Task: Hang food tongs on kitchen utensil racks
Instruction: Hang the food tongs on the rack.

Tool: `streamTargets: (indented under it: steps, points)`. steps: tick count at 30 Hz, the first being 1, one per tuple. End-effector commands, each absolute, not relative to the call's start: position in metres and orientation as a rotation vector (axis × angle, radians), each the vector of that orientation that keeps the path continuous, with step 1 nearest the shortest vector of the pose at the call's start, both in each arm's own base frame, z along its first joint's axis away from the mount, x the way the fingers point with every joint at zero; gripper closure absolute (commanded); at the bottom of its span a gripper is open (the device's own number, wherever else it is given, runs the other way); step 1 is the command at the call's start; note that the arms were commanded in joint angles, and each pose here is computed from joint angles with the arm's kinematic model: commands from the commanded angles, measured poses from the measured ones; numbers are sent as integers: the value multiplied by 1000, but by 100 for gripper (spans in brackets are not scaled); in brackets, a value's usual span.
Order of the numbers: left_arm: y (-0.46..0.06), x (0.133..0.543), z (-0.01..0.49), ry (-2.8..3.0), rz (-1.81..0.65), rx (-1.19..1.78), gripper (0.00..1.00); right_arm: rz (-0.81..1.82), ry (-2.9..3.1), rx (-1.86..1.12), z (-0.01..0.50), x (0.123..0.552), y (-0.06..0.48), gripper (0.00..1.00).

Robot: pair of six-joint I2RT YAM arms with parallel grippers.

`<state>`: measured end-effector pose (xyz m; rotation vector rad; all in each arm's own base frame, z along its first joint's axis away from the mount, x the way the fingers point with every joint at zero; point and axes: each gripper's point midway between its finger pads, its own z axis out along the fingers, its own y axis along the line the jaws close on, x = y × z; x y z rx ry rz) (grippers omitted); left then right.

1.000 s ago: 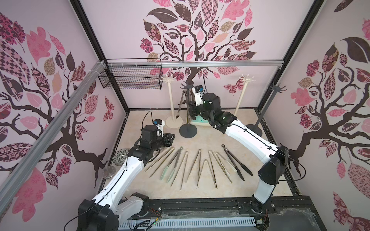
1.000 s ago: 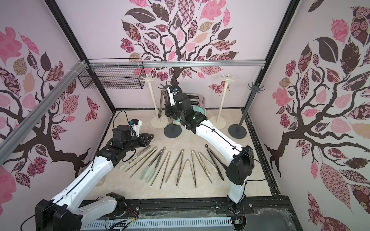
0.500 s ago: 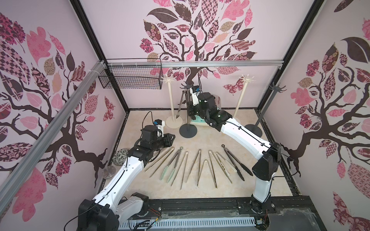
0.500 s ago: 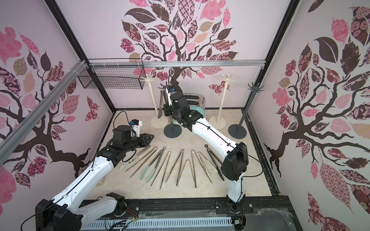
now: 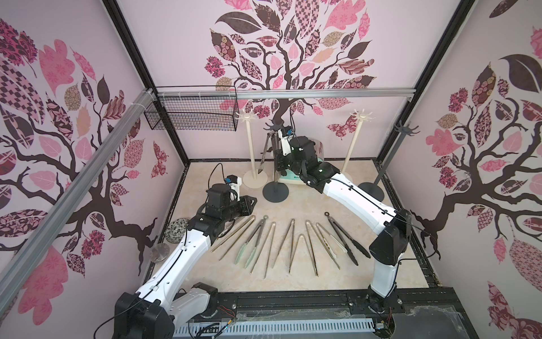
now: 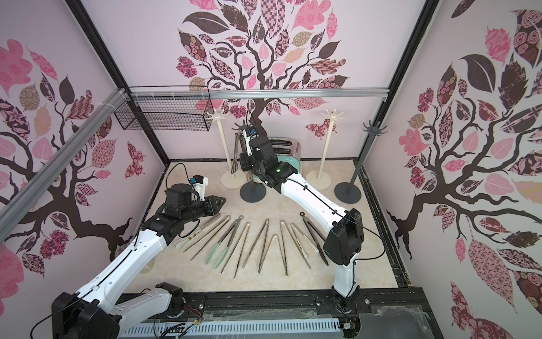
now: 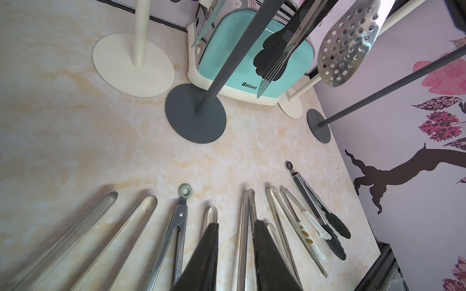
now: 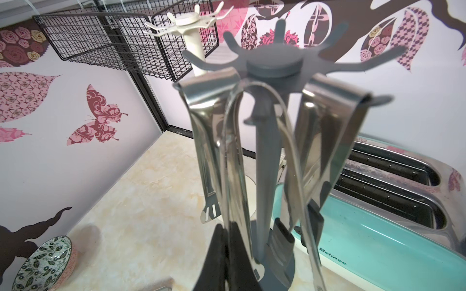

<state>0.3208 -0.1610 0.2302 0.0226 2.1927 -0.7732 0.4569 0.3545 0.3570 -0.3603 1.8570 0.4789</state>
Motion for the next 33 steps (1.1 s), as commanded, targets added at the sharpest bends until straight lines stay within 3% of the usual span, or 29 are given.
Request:
streamTargets:
  steps: [1,17,33]
  points:
    - [-163,319,232,2174,-784,35,73,461,1885,-370,340,458,357,100]
    - [-163,320,230,2179,-782,34,73,456,1927,-353,318,460,348,100]
    - [-162,321,229,2186,-775,28,72,465,1930,-348,319,458,346,80]
